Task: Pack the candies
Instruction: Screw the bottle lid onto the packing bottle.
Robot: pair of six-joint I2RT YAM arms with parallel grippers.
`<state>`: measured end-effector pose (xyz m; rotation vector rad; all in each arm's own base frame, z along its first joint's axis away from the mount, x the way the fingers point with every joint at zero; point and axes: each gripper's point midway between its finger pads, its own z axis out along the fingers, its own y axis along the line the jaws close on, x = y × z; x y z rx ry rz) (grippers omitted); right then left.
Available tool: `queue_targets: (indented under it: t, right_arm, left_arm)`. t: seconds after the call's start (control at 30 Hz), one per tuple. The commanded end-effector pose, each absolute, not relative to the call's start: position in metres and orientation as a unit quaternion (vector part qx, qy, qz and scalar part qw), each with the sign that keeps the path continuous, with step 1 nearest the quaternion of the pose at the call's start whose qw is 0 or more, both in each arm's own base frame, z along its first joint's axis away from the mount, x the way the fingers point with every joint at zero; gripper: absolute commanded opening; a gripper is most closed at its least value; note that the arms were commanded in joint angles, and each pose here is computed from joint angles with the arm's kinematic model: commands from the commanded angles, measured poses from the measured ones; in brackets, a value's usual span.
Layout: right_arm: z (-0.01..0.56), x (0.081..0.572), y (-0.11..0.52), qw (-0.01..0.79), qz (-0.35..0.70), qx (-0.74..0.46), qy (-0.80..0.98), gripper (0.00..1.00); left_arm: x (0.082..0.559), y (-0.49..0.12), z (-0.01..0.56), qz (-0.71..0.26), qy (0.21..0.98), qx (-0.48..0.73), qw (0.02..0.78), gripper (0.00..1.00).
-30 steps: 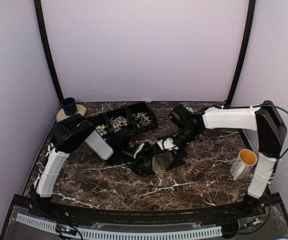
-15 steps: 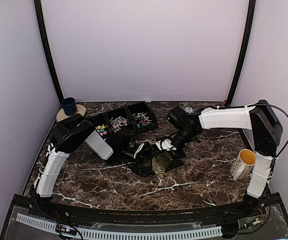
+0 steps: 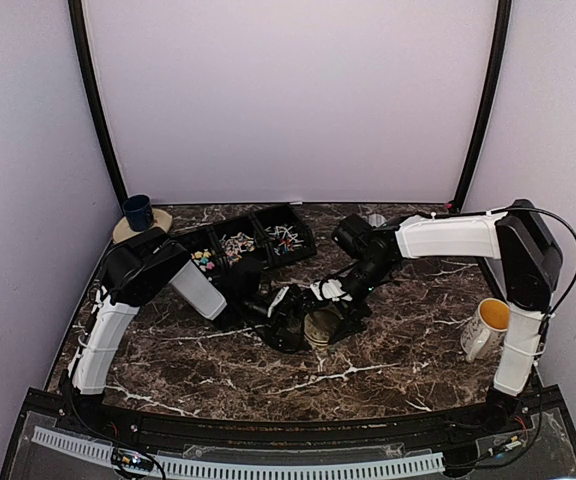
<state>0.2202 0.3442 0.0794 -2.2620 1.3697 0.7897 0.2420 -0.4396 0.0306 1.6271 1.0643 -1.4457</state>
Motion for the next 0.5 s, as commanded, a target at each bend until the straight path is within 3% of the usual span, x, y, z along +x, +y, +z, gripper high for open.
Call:
queue_targets:
  t: [0.0,0.47]
  right_arm:
    - [0.081,0.217,0.350,0.190,0.291,-0.799,0.491,0.85]
    - [0.068,0.228,0.348,0.227,0.261,-0.730,0.590,0.82]
  left_arm:
    - [0.221,-0.424,-0.033,-0.576,0.528,0.580,0.231,0.78]
    - [0.257,-0.426,-0.041,-0.505,0.612,0.526,0.306,0.77]
